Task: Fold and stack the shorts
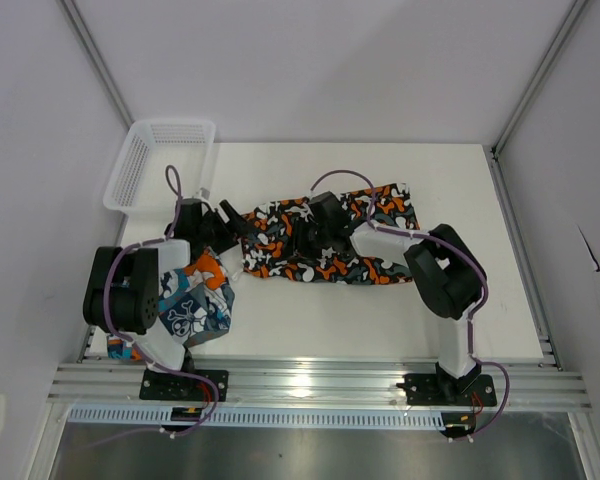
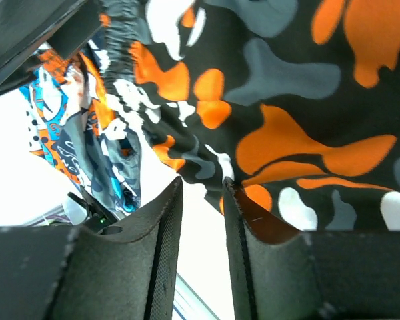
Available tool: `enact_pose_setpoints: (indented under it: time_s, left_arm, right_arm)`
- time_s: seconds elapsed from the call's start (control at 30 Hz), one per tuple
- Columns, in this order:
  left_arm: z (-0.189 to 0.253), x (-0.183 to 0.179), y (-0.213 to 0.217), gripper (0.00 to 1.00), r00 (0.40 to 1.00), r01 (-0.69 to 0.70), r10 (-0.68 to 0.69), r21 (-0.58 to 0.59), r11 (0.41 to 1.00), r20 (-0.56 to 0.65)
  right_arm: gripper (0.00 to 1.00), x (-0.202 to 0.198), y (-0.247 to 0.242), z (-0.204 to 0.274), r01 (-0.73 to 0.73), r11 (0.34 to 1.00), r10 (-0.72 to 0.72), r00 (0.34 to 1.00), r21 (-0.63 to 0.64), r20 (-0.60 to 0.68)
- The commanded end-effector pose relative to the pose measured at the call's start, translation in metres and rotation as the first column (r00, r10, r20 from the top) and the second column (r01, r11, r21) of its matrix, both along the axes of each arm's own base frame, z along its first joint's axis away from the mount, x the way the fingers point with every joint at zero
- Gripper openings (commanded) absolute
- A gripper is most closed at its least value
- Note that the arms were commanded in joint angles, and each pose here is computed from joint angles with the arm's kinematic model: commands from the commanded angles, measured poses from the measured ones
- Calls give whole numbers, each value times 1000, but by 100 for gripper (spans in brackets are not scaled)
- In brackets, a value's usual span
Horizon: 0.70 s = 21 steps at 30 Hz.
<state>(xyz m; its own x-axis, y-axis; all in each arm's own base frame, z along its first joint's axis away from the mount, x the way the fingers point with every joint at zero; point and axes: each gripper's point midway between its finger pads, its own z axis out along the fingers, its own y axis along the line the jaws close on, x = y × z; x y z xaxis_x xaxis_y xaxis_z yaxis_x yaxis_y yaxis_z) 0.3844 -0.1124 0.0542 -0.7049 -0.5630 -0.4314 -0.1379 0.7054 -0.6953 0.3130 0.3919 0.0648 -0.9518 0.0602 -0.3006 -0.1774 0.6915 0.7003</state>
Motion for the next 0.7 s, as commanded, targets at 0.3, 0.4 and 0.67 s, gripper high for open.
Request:
enact_pose_setpoints:
  time_s: [0.3, 0.4, 0.67]
  left_arm:
    - [-3, 36, 9, 84, 1000, 26, -26, 16, 1000, 2]
    - [-6, 33, 12, 84, 1000, 30, -30, 17, 999, -8]
    - [-13, 29, 16, 84, 999, 7, -6, 46, 999, -32]
  right_arm:
    - [42, 41, 22, 60, -6, 995, -10, 988, 100, 156]
    - [42, 58, 27, 56, 9, 991, -29, 988, 131, 151]
    - [41, 88, 43, 20, 30, 993, -36, 998, 118, 57]
